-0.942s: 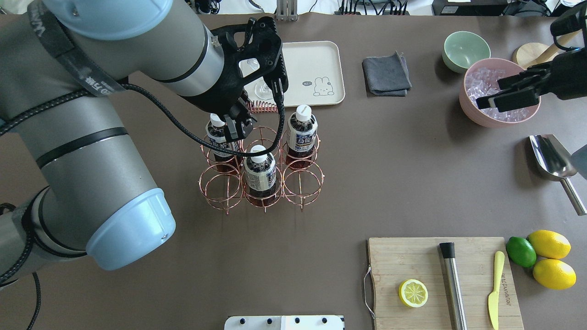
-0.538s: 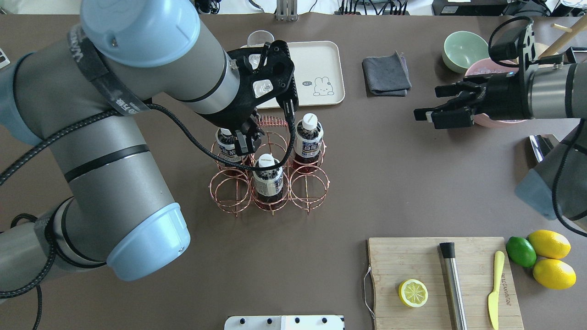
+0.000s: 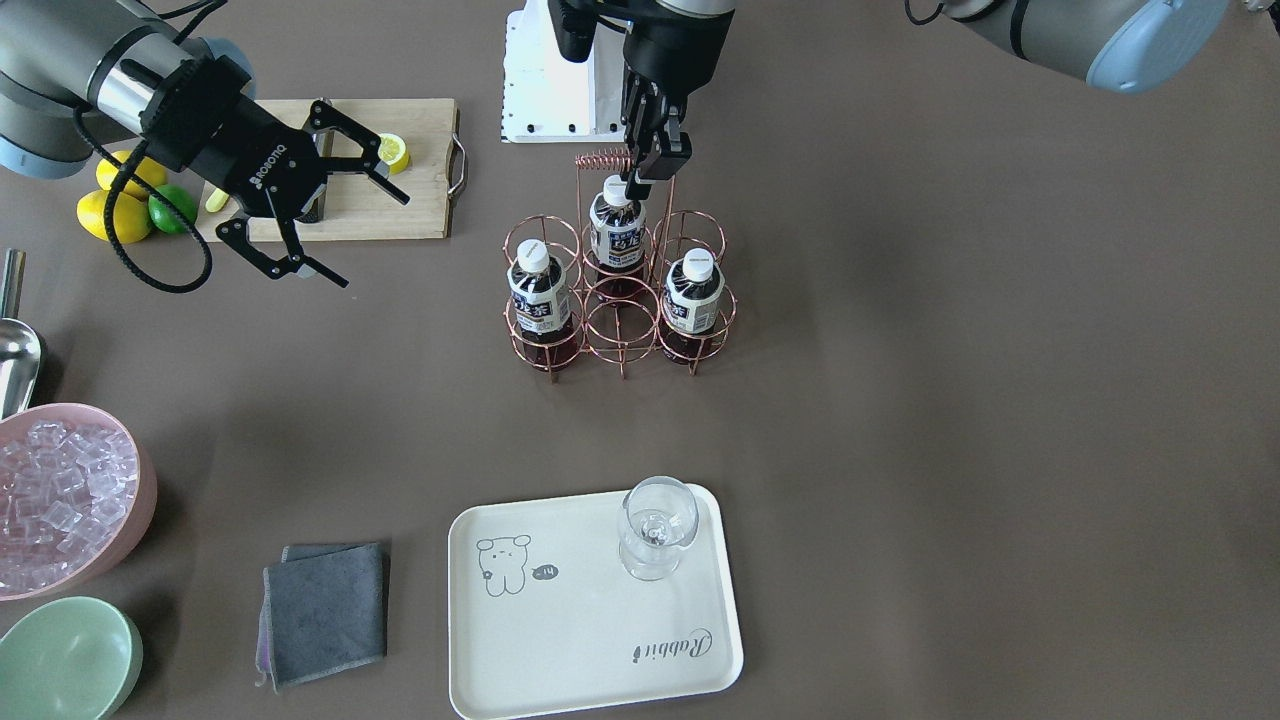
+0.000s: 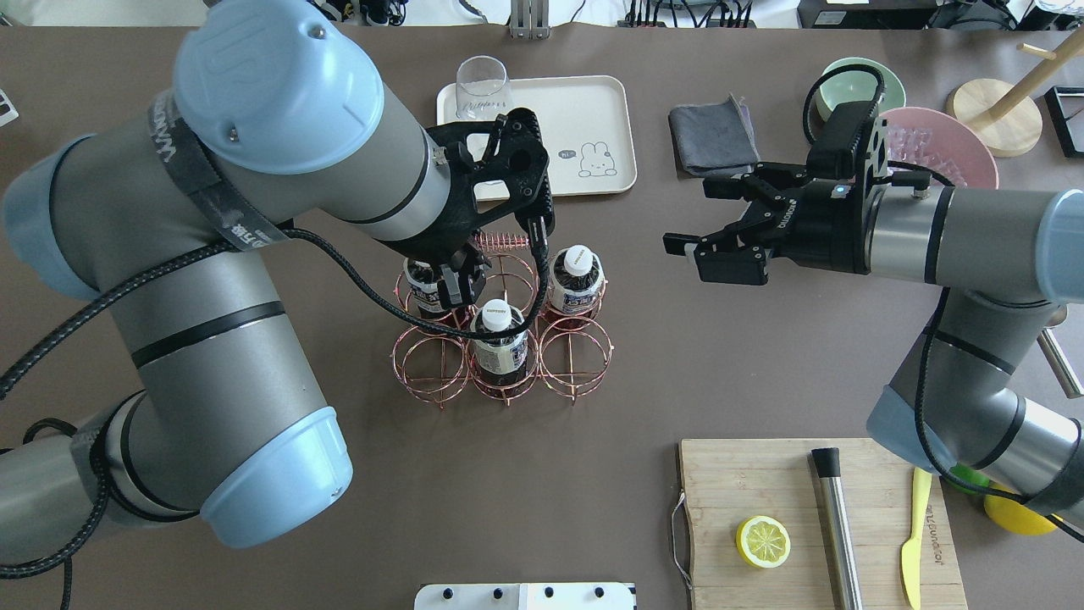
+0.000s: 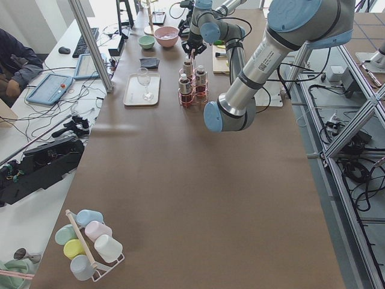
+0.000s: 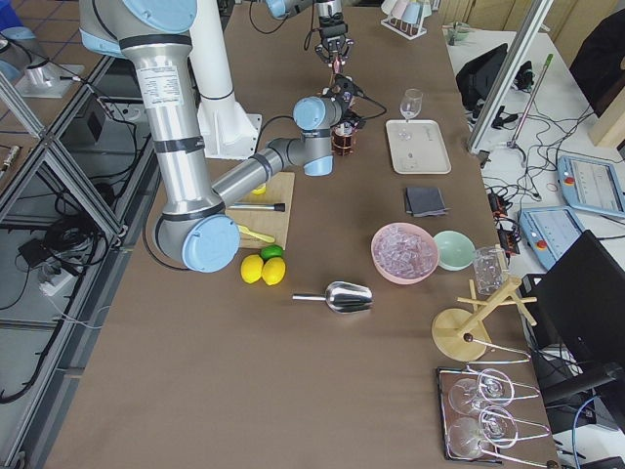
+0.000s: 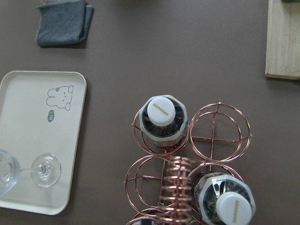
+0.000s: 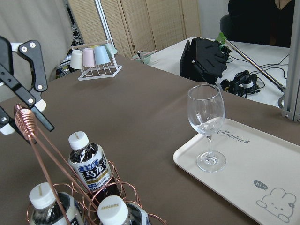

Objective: Take tea from basket to plate

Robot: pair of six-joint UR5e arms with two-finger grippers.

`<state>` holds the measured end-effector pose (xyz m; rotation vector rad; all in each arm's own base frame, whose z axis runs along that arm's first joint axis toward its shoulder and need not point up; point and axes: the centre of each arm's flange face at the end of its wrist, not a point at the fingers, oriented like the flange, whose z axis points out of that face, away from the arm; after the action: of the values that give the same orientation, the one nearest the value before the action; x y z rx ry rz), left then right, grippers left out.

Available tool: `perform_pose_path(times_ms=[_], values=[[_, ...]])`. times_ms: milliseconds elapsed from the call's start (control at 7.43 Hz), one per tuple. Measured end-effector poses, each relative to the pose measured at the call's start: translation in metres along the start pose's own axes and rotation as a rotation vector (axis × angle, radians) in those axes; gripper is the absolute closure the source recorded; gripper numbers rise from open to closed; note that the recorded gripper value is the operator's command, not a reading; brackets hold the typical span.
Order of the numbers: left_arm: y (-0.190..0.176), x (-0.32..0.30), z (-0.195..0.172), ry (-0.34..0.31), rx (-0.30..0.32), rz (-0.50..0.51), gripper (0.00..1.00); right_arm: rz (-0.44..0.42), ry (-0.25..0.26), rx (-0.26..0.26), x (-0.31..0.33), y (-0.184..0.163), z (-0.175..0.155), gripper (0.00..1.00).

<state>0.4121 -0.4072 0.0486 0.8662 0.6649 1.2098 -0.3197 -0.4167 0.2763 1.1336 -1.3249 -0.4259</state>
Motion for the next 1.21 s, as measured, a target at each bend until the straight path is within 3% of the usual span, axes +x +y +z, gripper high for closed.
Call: perform_pose_path(times_ms=[404,1212], values=[[-0.001,0.001,-0.004,-0.003,0.006,0.001,1.00,-0.122,0.030,0.045,-0.032,0.013,0.031,0.00],[0.000,-0.001,-0.006,-0.007,0.005,-0.002,1.00,-0.161,0.093,0.080,-0.081,0.041,0.092,0.00]])
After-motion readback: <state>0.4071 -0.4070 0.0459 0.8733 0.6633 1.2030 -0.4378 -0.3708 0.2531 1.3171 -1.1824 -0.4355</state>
